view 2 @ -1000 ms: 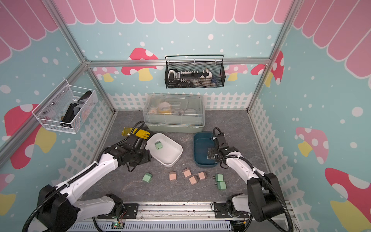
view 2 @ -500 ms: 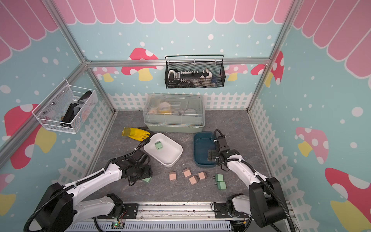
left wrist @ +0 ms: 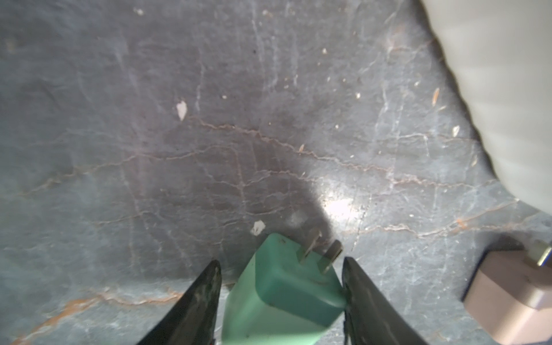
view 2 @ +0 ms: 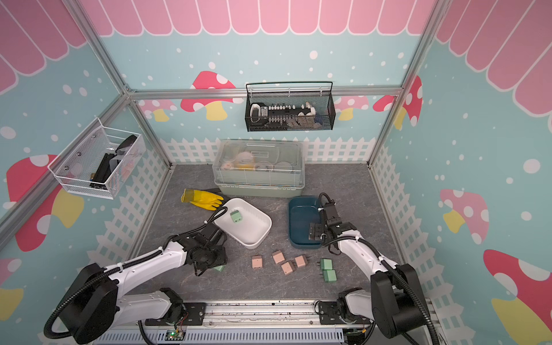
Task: Place the plugs by color into the storage box
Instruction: Pick up the plug from the center of the board.
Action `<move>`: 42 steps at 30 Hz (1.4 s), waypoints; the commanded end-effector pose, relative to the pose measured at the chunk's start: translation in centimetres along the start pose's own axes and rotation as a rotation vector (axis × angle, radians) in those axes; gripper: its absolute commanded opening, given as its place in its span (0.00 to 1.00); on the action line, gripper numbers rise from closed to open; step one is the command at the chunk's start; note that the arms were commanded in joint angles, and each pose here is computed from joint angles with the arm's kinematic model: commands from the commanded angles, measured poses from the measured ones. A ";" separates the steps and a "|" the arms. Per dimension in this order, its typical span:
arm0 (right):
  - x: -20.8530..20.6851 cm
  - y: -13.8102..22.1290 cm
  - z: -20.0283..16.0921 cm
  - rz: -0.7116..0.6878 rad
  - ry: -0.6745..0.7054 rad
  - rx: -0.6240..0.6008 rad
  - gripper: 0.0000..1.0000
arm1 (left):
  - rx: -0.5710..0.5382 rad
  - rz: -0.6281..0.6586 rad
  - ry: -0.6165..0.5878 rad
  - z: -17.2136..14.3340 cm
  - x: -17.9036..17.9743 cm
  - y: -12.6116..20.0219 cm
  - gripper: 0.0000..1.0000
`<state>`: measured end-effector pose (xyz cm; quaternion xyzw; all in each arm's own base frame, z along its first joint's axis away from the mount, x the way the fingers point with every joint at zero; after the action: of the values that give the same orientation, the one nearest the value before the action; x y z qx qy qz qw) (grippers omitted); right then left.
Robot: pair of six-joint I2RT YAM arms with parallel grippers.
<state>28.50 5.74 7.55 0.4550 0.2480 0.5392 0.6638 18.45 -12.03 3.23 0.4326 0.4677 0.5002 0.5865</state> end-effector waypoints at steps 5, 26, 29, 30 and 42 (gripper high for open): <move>-0.2 -0.3 -0.7 -0.010 -0.005 0.025 0.99 | 0.007 0.031 0.043 -0.9 0.8 -0.3 0.42; -0.1 -0.5 -0.5 -0.014 0.004 0.020 0.99 | 0.049 0.075 0.046 -3.1 0.7 -0.5 0.56; -0.1 -0.5 -0.5 -0.015 0.006 0.021 0.99 | 0.038 0.085 0.046 -2.8 0.8 -0.5 0.48; -0.1 -0.5 -0.5 -0.014 0.006 0.020 0.99 | 0.033 0.085 0.044 -2.5 0.7 -0.4 0.46; -0.1 -0.7 -0.5 -0.015 0.014 0.023 0.99 | -0.053 0.102 -0.012 1.3 0.0 3.6 0.37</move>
<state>28.49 5.73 6.96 0.4581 0.2562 0.5344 0.6625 17.27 -11.77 4.65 0.4525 0.4553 0.5216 0.5620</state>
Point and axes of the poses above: each gripper's point midway between its finger pads, its own y axis back along the fingers, its own x axis along the line the jaws close on, z = x × y, the point moved 1 cm from there along y, back along the fingers, and after that the axes turned 15 degrees about -y, right-handed, at the moved point
